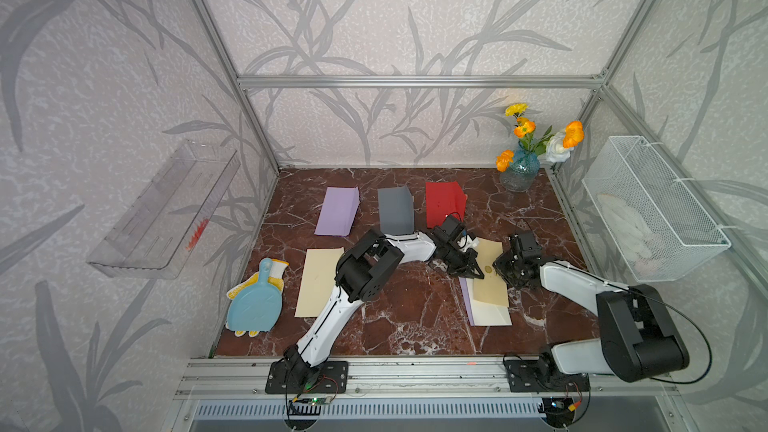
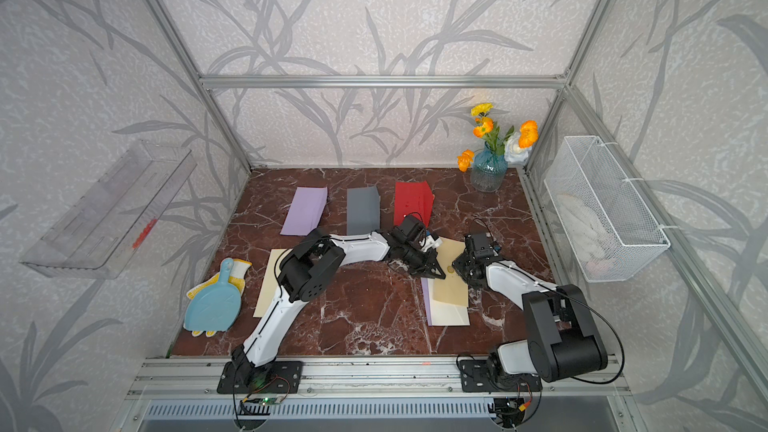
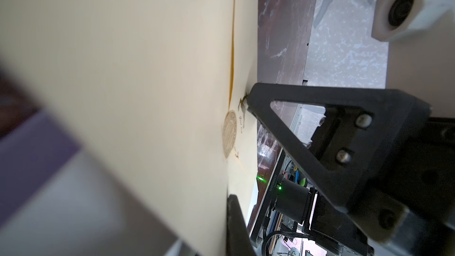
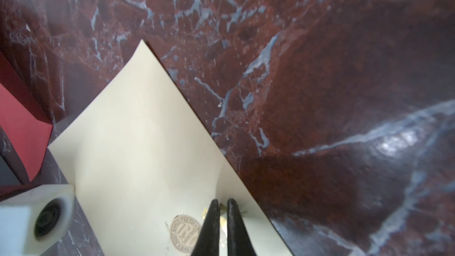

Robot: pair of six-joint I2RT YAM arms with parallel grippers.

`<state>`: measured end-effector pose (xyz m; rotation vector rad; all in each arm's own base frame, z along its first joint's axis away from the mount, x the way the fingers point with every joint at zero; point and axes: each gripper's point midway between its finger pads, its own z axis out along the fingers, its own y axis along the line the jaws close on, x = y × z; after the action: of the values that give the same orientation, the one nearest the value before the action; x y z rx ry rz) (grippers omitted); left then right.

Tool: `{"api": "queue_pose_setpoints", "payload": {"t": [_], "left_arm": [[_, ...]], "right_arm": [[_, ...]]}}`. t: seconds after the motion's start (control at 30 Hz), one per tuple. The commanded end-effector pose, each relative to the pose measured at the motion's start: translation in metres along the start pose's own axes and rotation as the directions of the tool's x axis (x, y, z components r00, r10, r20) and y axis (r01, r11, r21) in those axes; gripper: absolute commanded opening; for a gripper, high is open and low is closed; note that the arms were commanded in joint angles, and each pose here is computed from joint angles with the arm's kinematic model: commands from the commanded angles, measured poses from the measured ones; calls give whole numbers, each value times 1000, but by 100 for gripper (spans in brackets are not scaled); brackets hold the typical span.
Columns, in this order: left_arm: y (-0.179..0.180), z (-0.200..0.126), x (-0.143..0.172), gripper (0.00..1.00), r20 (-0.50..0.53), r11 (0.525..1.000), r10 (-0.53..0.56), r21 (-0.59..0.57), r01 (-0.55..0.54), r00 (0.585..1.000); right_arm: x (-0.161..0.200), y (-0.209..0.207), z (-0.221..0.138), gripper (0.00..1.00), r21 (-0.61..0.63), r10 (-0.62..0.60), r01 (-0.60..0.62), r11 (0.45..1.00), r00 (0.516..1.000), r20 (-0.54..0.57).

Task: Open the envelope
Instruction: Pick up the envelope from the envelope.

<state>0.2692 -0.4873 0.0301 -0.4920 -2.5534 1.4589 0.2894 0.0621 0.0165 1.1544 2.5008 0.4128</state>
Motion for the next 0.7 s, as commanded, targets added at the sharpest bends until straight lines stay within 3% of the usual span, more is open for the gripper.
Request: {"api": "queue_pose_setpoints", "payload": {"t": [0.0,0.3,0.67], "left_arm": [[-19,-12,-9,0,43,996,86,6,-87,995],[-59,-59,-17,0,135,964,263,-1,-265,955],[-71,-117,-13,0,220,935,355,-69,-348,909]], "right_arm": [[11,-8,-12,14,51,-63,65,997,997,-36],[-19,48,-79,29,-91,-229,252,963,951,207],[-14,111,-113,40,-147,-390,453,879,863,321]]}}
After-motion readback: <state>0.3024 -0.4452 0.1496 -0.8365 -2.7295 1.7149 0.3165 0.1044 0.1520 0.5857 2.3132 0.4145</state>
